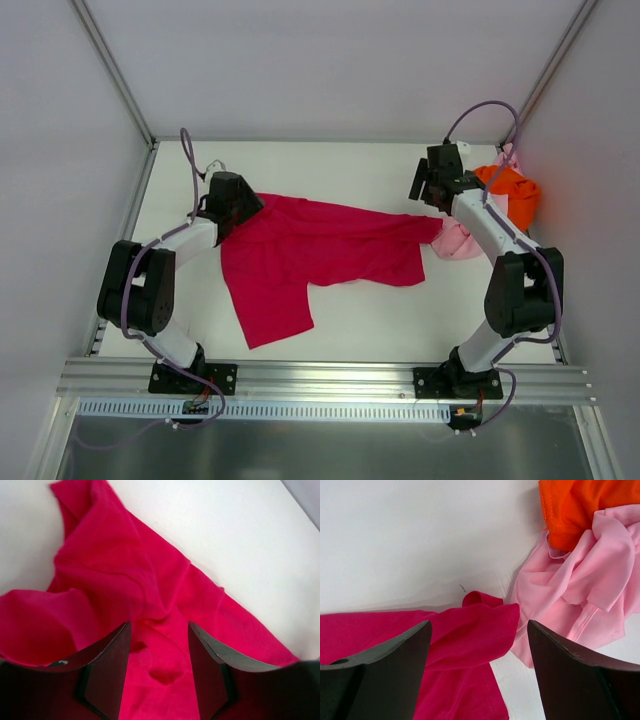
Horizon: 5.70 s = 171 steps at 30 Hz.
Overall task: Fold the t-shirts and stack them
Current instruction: Fold the flattened tshirt in 1/3 of the way, then grap the side of the flattened tshirt closest away from the robot with both arms
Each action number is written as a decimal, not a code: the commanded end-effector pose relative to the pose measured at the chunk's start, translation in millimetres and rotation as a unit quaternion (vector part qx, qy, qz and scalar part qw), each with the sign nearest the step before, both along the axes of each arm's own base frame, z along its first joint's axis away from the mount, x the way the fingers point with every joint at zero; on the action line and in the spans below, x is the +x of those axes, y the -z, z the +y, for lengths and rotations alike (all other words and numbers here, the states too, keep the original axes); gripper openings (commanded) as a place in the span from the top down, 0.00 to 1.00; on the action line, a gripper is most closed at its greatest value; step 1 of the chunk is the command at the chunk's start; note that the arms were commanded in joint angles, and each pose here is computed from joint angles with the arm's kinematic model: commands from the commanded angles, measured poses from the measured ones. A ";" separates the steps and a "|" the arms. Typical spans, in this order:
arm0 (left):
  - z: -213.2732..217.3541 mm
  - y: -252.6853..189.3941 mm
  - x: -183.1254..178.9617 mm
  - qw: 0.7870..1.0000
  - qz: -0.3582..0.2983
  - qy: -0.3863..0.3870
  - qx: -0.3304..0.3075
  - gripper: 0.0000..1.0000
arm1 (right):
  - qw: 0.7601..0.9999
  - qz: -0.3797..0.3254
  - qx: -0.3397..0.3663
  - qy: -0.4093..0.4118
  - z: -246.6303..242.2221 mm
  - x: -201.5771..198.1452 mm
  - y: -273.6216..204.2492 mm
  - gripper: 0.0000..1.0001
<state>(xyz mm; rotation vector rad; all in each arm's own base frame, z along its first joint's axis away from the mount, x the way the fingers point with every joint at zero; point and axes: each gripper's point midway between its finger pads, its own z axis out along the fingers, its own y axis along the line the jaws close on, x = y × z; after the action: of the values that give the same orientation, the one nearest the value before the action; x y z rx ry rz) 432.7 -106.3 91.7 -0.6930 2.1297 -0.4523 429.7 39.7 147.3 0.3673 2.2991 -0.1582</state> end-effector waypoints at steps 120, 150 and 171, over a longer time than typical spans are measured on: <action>-5.9 56.3 -228.8 0.989 0.051 -0.058 0.125 0.59 | 0.995 0.001 -0.065 0.070 3.3 -174.0 21.0 0.23; 26.4 48.4 -295.2 0.961 0.097 -0.209 0.153 0.45 | 0.999 -0.012 -0.016 0.040 20.4 -185.5 29.2 0.21; -14.6 80.4 -281.1 0.976 0.096 -0.140 0.140 0.44 | 0.999 -0.029 -0.028 0.022 27.9 -192.1 16.3 0.21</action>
<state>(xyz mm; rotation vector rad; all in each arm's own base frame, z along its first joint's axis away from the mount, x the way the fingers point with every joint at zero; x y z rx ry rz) 145.8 -113.6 16.5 -0.8327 2.2040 0.1257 233.7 71.4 113.3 0.3291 2.3016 -0.2379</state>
